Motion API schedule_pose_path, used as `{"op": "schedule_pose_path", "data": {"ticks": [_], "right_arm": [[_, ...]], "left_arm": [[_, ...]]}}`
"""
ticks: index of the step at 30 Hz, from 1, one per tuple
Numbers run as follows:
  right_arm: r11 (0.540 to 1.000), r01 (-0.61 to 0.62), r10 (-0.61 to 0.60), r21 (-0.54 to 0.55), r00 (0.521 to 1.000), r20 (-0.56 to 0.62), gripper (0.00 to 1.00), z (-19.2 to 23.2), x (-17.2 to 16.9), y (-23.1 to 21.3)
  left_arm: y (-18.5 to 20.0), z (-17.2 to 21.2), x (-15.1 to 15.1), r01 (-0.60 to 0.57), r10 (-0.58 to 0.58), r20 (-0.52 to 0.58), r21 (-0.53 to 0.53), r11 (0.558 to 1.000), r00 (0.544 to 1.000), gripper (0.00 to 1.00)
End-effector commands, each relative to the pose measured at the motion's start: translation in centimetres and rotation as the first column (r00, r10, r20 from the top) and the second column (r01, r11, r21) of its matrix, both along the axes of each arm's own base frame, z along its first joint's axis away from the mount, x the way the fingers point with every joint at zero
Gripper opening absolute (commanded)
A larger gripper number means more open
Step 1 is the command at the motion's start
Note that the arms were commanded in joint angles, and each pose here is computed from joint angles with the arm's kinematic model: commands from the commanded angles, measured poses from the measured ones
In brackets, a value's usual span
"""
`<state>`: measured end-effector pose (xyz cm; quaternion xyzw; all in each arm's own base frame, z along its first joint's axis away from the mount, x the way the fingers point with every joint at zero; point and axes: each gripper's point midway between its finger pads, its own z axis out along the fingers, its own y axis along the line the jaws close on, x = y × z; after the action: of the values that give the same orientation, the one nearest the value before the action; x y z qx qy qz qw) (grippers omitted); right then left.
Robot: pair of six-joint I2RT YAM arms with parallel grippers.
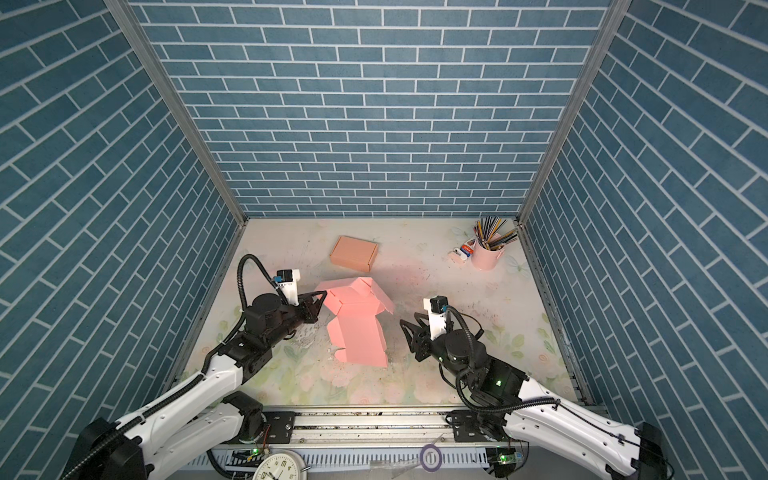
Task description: Fold the paper box
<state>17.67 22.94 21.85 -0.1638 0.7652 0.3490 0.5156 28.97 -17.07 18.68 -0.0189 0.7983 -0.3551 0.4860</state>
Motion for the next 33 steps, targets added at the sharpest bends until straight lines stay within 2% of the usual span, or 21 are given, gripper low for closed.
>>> {"op": "schedule_pose_path", "data": {"ticks": [1,16,24,33], "right_arm": [[0.995,-0.039,0.036,0.092,0.999,0.035,0.49,2.3,-0.1,1.0],[0.958,-0.173,0.141,0.23,0.978,0.151,0.45,7.6,-0.9,3.8],[0.943,-0.211,0.166,0.259,0.968,0.187,0.45,9.1,-1.1,4.5],[0.947,-0.202,0.164,0.251,0.973,0.164,0.44,8.6,-0.7,5.1]], "left_arm": [[-0.8,3.0,-0.4,0.051,-0.049,0.04,-0.073,0.996,0.998,0.06],[-3.5,6.3,-1.7,0.226,-0.208,0.114,-0.181,0.957,0.971,0.06],[-3.9,6.3,-2.0,0.255,-0.236,0.118,-0.191,0.948,0.965,0.07],[-3.9,6.3,-2.1,0.259,-0.24,0.117,-0.193,0.946,0.964,0.07]]}}
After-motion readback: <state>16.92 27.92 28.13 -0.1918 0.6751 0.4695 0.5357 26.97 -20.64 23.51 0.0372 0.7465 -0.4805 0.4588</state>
